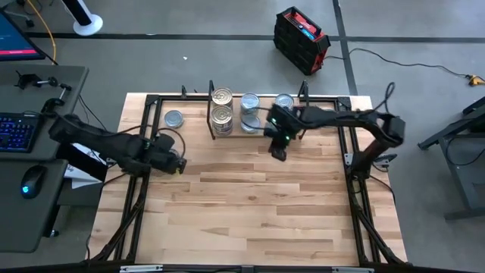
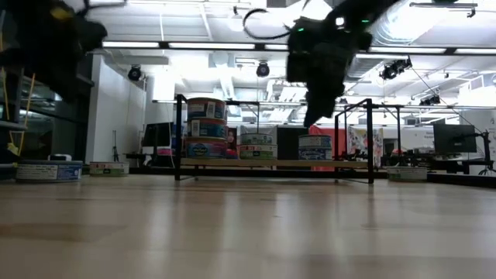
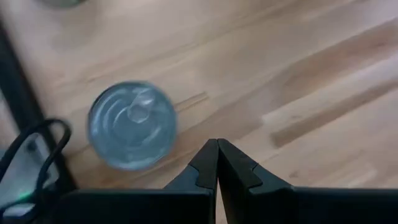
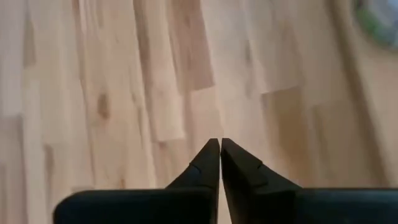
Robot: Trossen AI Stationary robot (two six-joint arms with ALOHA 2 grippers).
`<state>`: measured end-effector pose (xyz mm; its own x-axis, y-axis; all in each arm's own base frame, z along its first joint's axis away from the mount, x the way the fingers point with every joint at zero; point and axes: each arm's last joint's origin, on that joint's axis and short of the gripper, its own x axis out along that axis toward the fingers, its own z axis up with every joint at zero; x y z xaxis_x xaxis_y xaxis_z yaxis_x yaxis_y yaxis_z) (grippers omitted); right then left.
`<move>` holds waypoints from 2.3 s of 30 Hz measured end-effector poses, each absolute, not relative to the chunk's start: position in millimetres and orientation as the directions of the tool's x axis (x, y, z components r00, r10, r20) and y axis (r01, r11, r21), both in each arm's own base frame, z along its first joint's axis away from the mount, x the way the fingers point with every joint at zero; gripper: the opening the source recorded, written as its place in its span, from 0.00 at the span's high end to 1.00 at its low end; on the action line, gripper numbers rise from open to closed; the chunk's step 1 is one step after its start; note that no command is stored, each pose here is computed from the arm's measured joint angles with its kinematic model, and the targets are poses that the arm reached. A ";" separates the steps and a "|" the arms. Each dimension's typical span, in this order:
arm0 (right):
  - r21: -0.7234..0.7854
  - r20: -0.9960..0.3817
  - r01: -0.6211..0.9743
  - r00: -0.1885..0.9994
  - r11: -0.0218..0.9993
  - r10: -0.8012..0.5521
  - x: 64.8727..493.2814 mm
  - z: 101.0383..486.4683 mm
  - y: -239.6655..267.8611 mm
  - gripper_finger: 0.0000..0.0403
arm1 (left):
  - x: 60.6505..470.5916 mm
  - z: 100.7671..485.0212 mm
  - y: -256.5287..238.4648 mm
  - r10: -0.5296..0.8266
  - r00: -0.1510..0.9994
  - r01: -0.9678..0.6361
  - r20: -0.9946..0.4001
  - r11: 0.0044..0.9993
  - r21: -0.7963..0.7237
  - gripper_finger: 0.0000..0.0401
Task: Stack canned seafood by type on shelf
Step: Stack the blue tuna can on top of the other blue tuna cans on the shelf
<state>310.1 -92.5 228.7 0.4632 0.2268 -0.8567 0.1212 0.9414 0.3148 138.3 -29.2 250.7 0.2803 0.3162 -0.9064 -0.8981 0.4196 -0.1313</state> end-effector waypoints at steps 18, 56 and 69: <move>0.444 -0.717 0.194 0.663 0.875 0.217 270.9 214.6 -12.1 1.00 | 194.1 170.9 -3.6 0.404 -0.258 -0.921 -0.877 0.172 0.350 1.00; 0.659 -0.584 0.323 0.789 0.679 0.191 248.9 222.7 145.8 1.00 | 349.5 167.8 -118.2 -0.044 0.734 -0.415 -0.678 0.761 -0.499 1.00; 0.566 -0.747 0.591 0.662 0.575 0.056 280.1 138.7 148.9 1.00 | 327.3 166.6 -148.9 -0.004 0.683 -0.121 -0.730 0.986 -0.119 1.00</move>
